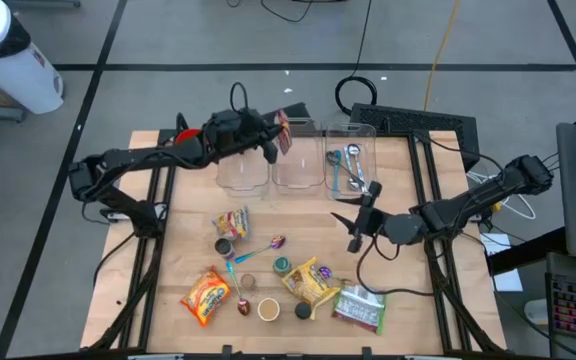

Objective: Pick & Place Food Item
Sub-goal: Put the red noodle pack into the middle transparent bin

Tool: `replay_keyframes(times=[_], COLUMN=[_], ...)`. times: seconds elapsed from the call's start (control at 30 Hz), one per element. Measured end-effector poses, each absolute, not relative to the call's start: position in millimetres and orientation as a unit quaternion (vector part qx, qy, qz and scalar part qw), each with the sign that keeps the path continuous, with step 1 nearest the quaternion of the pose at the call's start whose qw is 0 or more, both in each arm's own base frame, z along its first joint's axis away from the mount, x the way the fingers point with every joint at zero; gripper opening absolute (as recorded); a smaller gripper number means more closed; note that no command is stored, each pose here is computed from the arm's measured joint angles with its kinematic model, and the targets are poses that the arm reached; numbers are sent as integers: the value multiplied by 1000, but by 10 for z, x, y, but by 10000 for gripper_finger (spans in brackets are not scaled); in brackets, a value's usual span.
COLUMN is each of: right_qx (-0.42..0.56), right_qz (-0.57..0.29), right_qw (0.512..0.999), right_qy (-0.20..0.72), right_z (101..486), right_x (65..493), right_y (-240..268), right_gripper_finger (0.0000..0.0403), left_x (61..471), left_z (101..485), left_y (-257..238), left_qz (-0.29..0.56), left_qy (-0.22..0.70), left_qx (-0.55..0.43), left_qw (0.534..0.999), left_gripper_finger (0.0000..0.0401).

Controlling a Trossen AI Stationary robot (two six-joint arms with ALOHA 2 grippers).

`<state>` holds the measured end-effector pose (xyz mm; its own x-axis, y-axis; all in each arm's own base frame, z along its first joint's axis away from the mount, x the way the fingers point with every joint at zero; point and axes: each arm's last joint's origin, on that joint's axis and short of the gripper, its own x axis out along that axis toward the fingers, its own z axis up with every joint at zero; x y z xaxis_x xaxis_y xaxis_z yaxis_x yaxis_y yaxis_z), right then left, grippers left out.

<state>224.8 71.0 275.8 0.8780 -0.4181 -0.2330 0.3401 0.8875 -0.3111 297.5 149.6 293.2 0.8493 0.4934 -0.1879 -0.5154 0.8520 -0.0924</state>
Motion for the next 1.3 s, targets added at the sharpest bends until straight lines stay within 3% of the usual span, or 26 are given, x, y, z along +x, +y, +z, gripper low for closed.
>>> replay_keyframes(times=[0.4, 0.83, 1.3], right_qx=[-134, -146, -148], right_qz=[-197, -196, -196], right_qw=[959, 956, 956], right_qy=[152, 161, 162], right_z=[2725, 2707, 2706], right_x=[2233, 2227, 2228], right_y=[703, 700, 699], right_gripper_finger=[150, 142, 141], left_x=[3247, 3236, 3307], left_z=[2256, 2116, 1811], left_y=[1787, 1841, 1892], left_qz=[319, 392, 398], left_qy=[157, 209, 244], left_qx=[-36, 19, 14], left_qw=[934, 896, 884], left_gripper_finger=[4, 6, 16])
